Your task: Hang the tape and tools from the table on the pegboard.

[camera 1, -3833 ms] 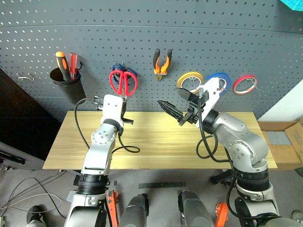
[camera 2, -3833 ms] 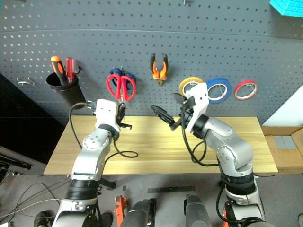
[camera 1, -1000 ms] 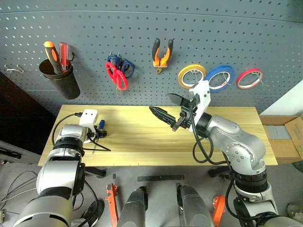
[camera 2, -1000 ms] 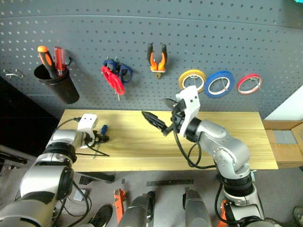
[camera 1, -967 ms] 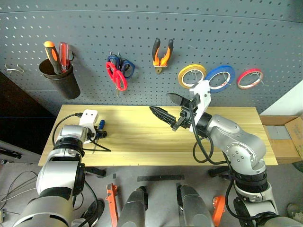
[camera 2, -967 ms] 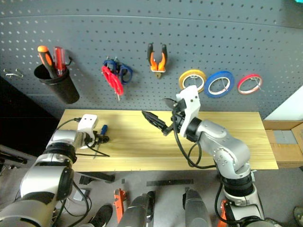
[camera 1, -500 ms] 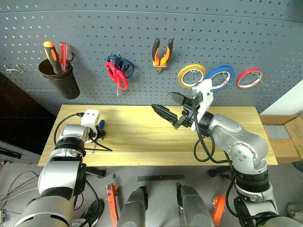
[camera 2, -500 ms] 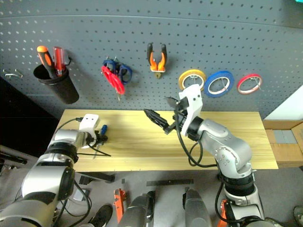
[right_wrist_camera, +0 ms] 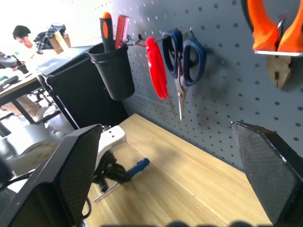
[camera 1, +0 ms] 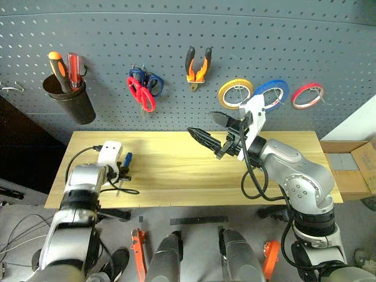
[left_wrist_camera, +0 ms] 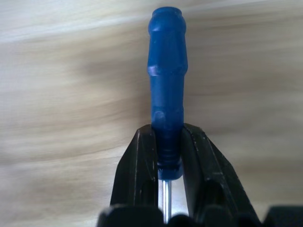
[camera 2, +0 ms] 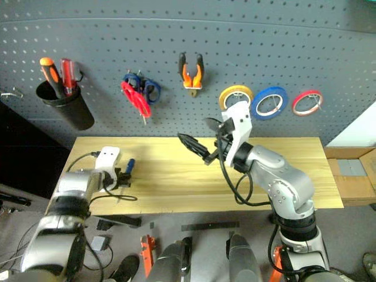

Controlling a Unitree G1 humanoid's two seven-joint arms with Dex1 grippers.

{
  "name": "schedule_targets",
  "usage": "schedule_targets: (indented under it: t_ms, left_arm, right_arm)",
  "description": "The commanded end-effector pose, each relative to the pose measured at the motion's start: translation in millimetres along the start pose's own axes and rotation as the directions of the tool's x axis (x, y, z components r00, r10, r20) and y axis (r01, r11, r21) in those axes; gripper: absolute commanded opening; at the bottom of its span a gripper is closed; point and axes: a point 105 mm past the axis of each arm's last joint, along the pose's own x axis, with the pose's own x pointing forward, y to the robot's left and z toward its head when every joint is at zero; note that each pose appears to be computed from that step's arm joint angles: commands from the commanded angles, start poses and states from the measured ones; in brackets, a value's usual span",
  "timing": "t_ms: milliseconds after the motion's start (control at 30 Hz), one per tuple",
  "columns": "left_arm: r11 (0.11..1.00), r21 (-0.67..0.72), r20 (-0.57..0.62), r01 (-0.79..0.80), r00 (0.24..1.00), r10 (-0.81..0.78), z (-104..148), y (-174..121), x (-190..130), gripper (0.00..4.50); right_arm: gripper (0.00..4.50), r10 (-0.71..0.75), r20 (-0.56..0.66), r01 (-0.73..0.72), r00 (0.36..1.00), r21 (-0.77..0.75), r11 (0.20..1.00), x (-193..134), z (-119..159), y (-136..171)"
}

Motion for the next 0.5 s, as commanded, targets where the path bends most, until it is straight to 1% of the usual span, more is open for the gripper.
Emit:
schedule_targets:
  t_ms: [33,67,100,167,233,267,300,367,433,500]
  left_arm:
    - [0.993,0.115,0.196,0.020,0.980,-0.043,33,-10,-44,0.37]
    - [0.991,0.131,0.248,0.016,0.968,-0.048,36,-13,-51,0.37]
    - [0.986,0.169,0.325,0.004,0.944,-0.060,42,-18,-61,0.37]
    - [0.984,0.178,0.469,-0.002,0.880,-0.083,55,-29,-79,0.37]
    - [0.993,0.114,0.631,-0.034,0.774,-0.046,71,-29,-102,0.37]
    - [0.996,0.068,0.721,-0.066,0.693,-0.004,83,-25,-117,0.37]
    - [0.994,0.030,0.776,-0.103,0.629,0.041,91,-19,-128,0.37]
    - [0.990,-0.025,0.831,-0.141,0.547,0.099,101,-11,-142,0.37]
    - [0.986,-0.059,0.856,-0.158,0.501,0.132,109,-4,-147,0.37]
    - [0.984,-0.060,0.878,-0.170,0.460,0.133,123,-1,-150,0.37]
  right_arm:
    - [4.50,0.037,0.047,-0.035,0.998,-0.059,0.998,2,16,-2]
    - [4.50,0.045,0.050,-0.041,0.998,-0.067,0.997,4,17,-5]
    - [4.50,0.056,0.057,-0.052,0.997,-0.073,0.996,6,19,-6]
    - [4.50,0.090,0.068,-0.084,0.994,-0.085,0.993,10,23,-6]
    - [4.50,0.168,0.075,-0.161,0.983,-0.086,0.983,13,27,1]
    - [4.50,0.212,0.070,-0.206,0.975,-0.086,0.975,14,27,6]
    - [4.50,0.244,0.065,-0.238,0.968,-0.087,0.967,15,26,9]
    - [4.50,0.287,0.061,-0.282,0.956,-0.087,0.956,16,23,14]
    - [4.50,0.328,0.078,-0.322,0.941,-0.079,0.943,18,25,20]
    - [4.50,0.375,0.096,-0.367,0.922,-0.091,0.926,21,29,29]
